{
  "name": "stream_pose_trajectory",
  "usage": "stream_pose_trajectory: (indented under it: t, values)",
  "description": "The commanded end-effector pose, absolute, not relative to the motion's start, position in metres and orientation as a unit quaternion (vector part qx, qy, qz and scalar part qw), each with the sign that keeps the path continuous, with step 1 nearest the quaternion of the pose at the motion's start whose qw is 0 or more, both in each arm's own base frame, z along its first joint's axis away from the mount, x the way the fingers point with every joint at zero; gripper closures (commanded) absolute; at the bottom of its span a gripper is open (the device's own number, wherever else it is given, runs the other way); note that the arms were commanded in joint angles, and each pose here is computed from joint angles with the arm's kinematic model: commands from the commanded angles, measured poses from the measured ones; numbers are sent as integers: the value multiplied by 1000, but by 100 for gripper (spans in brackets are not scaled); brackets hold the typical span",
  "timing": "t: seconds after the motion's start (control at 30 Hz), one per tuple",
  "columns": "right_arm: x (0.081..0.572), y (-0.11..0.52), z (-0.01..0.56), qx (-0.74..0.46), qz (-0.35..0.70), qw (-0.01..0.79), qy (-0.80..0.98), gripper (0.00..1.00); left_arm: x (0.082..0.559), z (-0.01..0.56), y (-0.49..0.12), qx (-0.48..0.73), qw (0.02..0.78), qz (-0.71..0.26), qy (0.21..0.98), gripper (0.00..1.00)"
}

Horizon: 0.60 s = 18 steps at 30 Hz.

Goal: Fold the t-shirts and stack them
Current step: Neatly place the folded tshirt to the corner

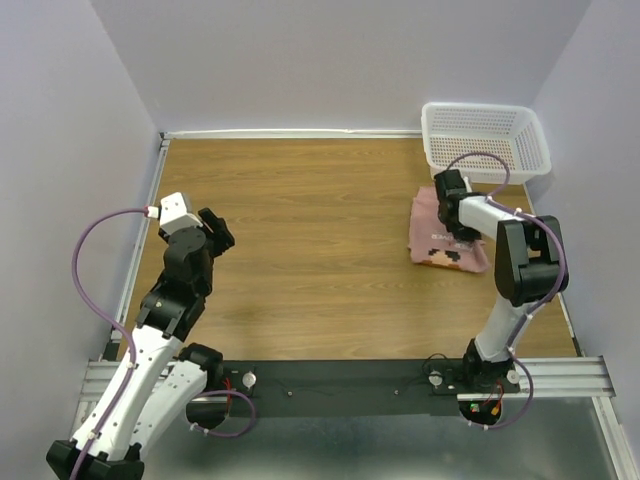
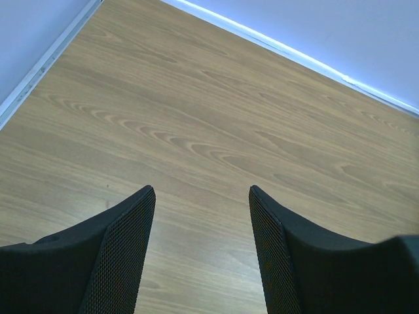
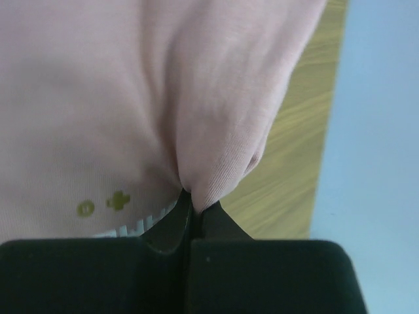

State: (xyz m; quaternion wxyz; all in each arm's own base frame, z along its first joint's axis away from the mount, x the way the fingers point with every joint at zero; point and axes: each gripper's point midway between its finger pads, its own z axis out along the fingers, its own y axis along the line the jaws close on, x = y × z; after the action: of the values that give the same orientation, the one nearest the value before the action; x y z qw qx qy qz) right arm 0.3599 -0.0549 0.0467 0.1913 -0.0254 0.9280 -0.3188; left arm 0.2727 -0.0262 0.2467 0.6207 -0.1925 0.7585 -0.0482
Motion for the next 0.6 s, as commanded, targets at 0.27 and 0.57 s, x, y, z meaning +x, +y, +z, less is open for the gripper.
stream_pose_trajectory:
  t: [0.27,0.57]
  values:
    - [384,-195,89,106,-460,179,863,91,276,223,-28,-200,586,-20,785,32]
    - [403,-214,128,174,-503,216,819,15,286,234,-41,-188,584,-45,789,32]
